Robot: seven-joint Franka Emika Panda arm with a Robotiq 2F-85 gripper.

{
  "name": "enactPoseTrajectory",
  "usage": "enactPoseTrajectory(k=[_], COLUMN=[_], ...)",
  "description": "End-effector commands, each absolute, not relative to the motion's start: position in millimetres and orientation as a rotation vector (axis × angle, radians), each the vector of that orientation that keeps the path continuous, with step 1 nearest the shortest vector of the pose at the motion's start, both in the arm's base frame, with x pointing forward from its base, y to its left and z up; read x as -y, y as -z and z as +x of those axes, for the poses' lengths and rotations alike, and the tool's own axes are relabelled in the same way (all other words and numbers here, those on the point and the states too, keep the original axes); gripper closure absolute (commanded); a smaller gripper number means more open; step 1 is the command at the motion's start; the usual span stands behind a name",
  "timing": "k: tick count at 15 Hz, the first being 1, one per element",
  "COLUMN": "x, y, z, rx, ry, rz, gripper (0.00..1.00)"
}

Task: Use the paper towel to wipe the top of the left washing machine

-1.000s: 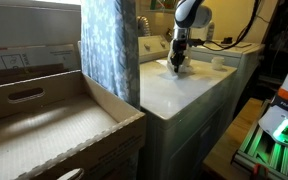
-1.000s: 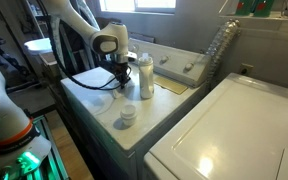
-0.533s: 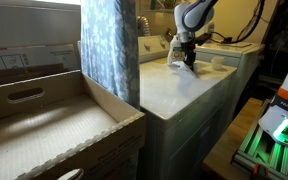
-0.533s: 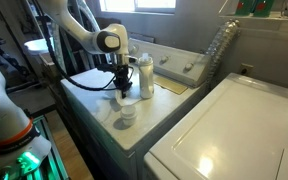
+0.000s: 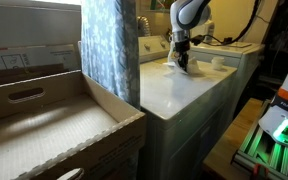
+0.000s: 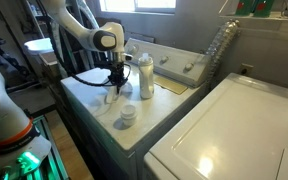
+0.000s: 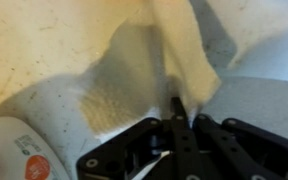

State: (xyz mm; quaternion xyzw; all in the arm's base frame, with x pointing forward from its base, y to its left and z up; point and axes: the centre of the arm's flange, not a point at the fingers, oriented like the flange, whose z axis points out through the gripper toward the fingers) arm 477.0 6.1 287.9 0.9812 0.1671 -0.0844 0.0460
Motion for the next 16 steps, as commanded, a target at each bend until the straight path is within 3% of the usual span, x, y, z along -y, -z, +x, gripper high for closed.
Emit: enactPoseTrajectory(k=[1, 9, 16], x=[-7.9, 53.0, 34.4], y=[-272.2, -262.0, -256.4], z=[471.7, 462.6, 484.1], rx=[-0.522, -0.261, -0.103], ry=[0.315, 0.377, 0.209], rz=[3.012, 2.704, 2.833], gripper=[1.00, 1.00, 1.00])
